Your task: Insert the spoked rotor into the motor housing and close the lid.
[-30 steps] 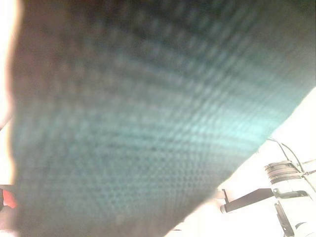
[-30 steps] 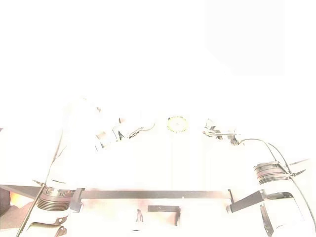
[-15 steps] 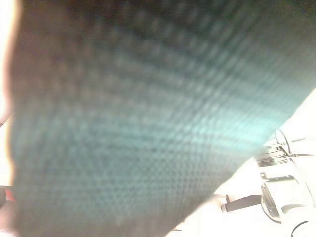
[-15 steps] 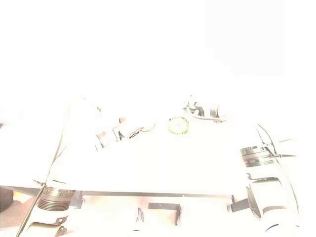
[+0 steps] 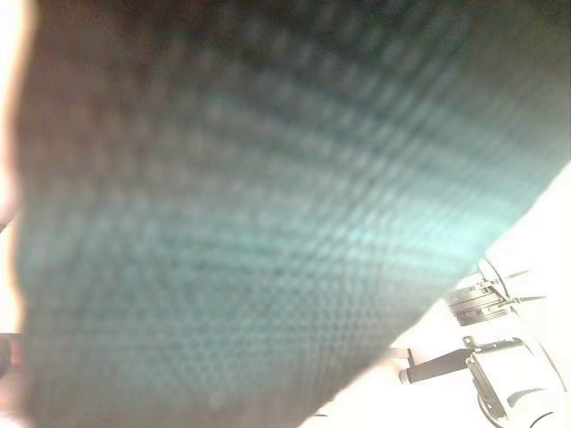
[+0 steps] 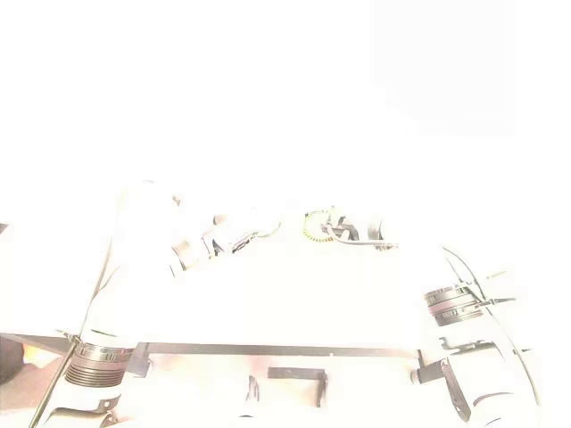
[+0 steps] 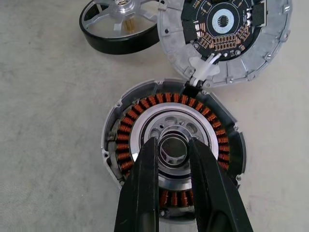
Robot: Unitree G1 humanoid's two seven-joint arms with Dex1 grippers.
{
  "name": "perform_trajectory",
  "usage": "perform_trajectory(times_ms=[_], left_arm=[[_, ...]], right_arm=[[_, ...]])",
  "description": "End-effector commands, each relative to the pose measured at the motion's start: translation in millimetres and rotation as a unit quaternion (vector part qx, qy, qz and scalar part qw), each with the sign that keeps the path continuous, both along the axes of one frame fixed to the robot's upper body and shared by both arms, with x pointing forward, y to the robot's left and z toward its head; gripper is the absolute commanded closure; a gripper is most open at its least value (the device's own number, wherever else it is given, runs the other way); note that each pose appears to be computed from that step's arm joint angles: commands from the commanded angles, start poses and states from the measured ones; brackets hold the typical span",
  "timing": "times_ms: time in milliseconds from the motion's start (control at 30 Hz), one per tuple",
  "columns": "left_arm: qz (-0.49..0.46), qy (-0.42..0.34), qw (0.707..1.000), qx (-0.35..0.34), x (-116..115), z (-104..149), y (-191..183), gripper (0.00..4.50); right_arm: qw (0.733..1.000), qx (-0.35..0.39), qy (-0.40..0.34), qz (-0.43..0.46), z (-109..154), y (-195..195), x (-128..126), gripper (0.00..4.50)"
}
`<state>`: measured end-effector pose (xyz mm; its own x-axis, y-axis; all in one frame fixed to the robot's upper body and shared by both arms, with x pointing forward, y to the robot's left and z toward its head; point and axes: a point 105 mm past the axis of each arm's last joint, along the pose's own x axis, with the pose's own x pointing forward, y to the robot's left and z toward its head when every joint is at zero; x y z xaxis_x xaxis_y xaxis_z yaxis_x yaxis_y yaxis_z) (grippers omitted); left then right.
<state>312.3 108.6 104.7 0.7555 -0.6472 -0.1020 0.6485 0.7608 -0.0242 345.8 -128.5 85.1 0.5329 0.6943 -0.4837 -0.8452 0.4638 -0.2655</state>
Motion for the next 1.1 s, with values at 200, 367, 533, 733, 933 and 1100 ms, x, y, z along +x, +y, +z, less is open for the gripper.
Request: perform_trajectory(times_ms=[200, 367, 533, 733, 933, 1100], left_arm=[[-0.005, -0.032, 0.999, 0.005, 1, 14, -1, 0.37], [-0.006, -0.031, 0.999, 0.006, 1, 12, -2, 0.37], [-0.007, -0.030, 1.000, 0.006, 0, 11, -3, 0.37], [-0.005, -0.027, 1.000, 0.008, -1, 8, -2, 0.37], [-0.003, -0.027, 1.000, 0.009, -1, 8, -1, 0.37], [-0.002, -0.026, 1.000, 0.010, -1, 7, 0, 0.37]], right_arm=[[1.000, 0.009, -0.022, 0.003, 6, 9, 4, 3.90], [1.000, 0.011, -0.026, 0.002, 8, 10, 7, 3.90], [1.000, 0.005, -0.027, -0.002, 6, 6, 12, 3.90], [1.000, -0.001, -0.031, 0.000, 7, 3, 14, 3.90], [1.000, 0.006, -0.024, -0.002, 7, 5, 14, 3.15], [0.999, 0.012, -0.048, -0.002, 15, 8, 16, 1.60]])
